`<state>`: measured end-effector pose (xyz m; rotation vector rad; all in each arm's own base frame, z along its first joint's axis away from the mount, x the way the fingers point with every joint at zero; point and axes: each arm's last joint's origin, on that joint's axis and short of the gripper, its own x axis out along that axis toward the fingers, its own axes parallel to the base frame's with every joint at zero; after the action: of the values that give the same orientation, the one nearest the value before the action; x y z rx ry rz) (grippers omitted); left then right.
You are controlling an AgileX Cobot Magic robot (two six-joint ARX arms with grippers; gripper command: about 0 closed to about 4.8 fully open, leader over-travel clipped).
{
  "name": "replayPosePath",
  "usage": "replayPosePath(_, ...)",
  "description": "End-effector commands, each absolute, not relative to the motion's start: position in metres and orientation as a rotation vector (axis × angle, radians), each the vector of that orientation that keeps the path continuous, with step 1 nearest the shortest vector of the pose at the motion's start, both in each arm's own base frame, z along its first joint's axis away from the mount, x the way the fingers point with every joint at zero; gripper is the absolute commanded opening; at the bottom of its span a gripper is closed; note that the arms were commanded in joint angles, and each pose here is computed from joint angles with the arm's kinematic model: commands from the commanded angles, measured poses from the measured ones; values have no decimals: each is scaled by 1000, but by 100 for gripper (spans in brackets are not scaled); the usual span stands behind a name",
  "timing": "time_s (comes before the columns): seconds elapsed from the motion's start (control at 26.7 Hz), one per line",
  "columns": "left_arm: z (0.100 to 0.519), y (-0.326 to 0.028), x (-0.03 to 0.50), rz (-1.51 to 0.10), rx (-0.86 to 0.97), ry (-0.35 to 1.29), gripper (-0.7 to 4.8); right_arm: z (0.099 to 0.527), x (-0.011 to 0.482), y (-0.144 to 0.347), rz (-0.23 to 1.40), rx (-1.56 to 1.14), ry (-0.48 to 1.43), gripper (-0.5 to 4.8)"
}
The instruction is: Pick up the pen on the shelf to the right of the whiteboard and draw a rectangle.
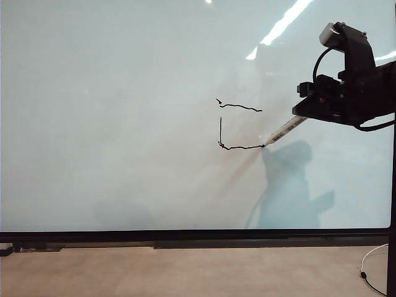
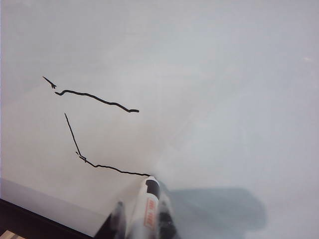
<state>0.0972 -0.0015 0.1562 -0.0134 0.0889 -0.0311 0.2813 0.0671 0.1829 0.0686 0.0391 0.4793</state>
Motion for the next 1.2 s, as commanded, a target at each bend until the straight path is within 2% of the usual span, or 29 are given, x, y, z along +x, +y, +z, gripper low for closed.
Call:
replayPosePath(0.04,158,-1,97,-31,-12,78,-4,187,282,66,469,58,4,-6)
replayPosePath(0.34,158,-2,97,-31,-12,78,-4,189,259,69,517,23,31,-6)
replayPosePath(0.56,158,-2,97,-32,-12,78,-4,211,242,66,527,-153,161,-6)
replayPosePath(0.79,158,-2,97,-31,-12,78,-4,232,245,72,566,-321,242,-6)
replayPosePath(1.2,158,-2,97,-31,-12,78,-4,250,251,77,599,-512,222,-5)
